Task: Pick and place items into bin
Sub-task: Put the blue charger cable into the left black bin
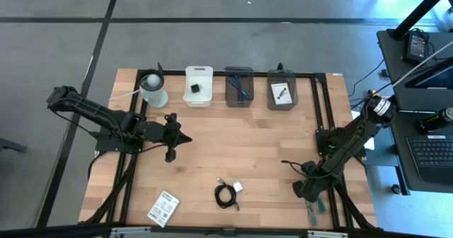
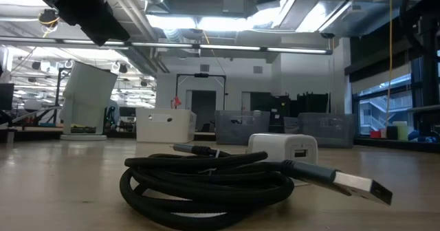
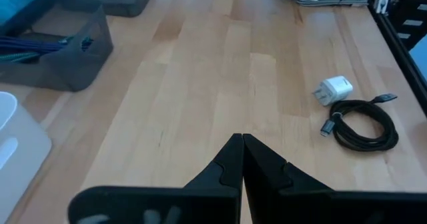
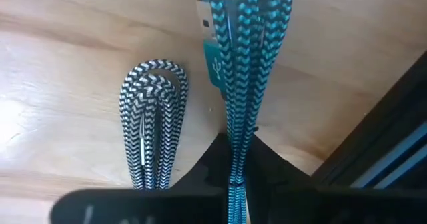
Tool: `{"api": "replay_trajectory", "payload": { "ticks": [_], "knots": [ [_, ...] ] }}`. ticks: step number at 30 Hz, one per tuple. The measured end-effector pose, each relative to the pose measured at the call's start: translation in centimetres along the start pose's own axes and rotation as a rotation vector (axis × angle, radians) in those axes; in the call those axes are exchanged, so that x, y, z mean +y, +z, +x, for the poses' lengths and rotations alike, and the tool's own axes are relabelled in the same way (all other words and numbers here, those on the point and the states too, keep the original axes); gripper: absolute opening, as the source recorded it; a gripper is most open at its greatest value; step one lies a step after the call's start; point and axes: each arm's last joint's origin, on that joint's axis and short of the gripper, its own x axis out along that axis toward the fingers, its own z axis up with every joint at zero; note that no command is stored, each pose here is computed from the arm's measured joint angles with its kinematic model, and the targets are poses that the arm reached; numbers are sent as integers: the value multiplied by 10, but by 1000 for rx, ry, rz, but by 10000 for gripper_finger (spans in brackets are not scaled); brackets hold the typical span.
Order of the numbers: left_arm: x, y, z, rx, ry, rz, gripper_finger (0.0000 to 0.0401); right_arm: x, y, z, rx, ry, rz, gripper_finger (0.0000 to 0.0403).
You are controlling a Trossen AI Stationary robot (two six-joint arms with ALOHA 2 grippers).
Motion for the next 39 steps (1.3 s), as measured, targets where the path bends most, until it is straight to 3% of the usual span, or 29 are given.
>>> {"api": "replay_trajectory", "payload": {
  "ticks": [5, 11, 15, 19, 21, 24, 30, 33, 35, 39],
  "knots": [
    [0, 0, 0, 0, 0, 3, 2, 1, -7, -20, -87, -91, 48, 24],
    [0, 0, 0, -3, 0, 2, 2, 9, -26, -81, -282, -108, 72, 16],
    [0, 1, 0, -9, 0, 37, 2, 17, -27, -133, -471, -33, 72, 16],
    [-1, 4, 0, -34, -7, 37, 2, 31, -15, -180, -781, 171, 0, 16],
    [-1, 5, 0, -46, -10, 43, 2, 40, -3, -200, -938, 247, -40, 16],
    [-2, 7, 0, -70, -10, 50, 2, 52, 23, -226, -1059, 248, -69, 16],
    [0, 11, -1, -130, 73, 31, 2, 81, 95, -268, -1163, 175, -279, 16],
    [1, 12, -1, -143, 121, 27, 2, 92, 141, -287, -1161, 237, -451, 16],
    [2, 12, -1, -147, 134, 26, 2, 92, 171, -300, -1194, 311, -501, 16],
    [2, 12, -1, -154, 161, 23, 2, 74, 229, -320, -1262, 334, -492, 16]
  ]
}}
